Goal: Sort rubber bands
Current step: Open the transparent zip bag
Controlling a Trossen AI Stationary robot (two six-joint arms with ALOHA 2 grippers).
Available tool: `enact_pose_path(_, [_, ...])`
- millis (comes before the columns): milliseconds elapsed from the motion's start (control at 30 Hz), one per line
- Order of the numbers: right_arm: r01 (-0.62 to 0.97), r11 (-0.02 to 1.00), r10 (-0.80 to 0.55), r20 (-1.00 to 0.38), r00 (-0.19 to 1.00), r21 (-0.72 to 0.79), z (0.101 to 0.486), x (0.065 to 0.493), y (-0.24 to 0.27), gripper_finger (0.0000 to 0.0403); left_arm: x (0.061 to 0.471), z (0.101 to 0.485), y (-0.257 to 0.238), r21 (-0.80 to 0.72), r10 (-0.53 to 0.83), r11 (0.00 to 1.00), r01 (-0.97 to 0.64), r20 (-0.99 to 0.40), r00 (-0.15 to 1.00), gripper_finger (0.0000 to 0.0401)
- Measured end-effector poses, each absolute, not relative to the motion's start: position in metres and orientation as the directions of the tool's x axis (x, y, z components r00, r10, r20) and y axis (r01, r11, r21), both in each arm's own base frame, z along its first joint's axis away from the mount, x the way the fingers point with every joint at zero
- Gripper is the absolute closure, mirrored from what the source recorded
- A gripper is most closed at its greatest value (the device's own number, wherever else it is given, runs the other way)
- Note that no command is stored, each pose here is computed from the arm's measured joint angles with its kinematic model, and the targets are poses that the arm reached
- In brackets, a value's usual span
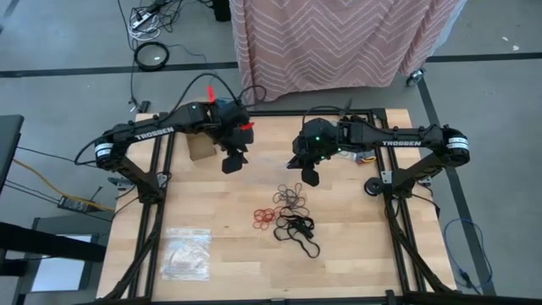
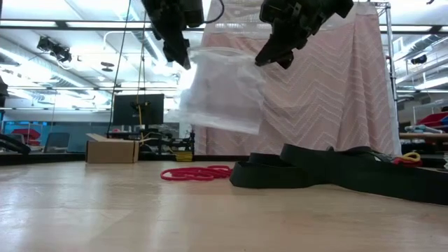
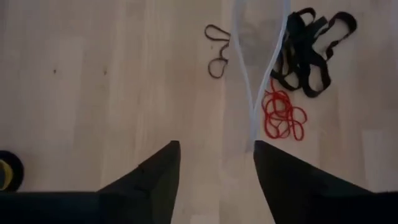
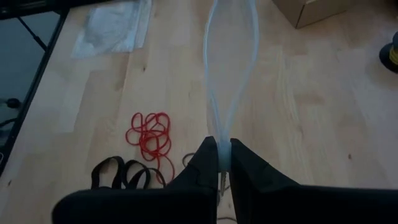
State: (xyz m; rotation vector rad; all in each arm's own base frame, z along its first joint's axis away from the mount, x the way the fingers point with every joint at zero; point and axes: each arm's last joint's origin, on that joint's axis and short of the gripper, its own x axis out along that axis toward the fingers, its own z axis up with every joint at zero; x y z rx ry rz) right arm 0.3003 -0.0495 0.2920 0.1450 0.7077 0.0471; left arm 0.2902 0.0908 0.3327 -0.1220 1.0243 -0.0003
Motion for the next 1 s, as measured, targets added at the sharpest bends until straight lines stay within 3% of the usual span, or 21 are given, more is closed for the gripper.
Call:
enact_pose_path(67, [0.007,0.989,0.092,-0.645,0.759,0.149,0.292,0.3,-0.049,0.0389,0.291,0.333,0.09,-0.088,-0.041,0.994,-0.065,-0.852,0.522,0.0236])
enact_pose_path(200, [0.008,0.989,0.09,-0.642,0.761,0.149,0.292,0.3,-0.05,0.0389,0.294,0.334,0.09,-0.111,-0.069,0.993,-0.042,-0.829,0.555,0.0365])
enact_pose_path(233, [0.009,0.989,0.088,-0.638,0.765,0.148,0.293,0.301,-0.051,0.0389,0.295,0.335,0.089,-0.12,-0.08,0.992,-0.035,-0.823,0.562,0.0381])
enact_pose_path(633, [0.008,0.988,0.081,-0.565,0.821,0.153,0.299,0.304,-0.062,0.0391,0.328,0.321,0.087,-0.182,-0.154,0.983,0.022,-0.751,0.642,0.0398])
enact_pose_path(1000, [0.009,0.988,0.081,-0.567,0.82,0.153,0.299,0.304,-0.062,0.0392,0.36,0.315,0.089,-0.192,-0.131,0.981,0.01,-0.627,0.768,0.04])
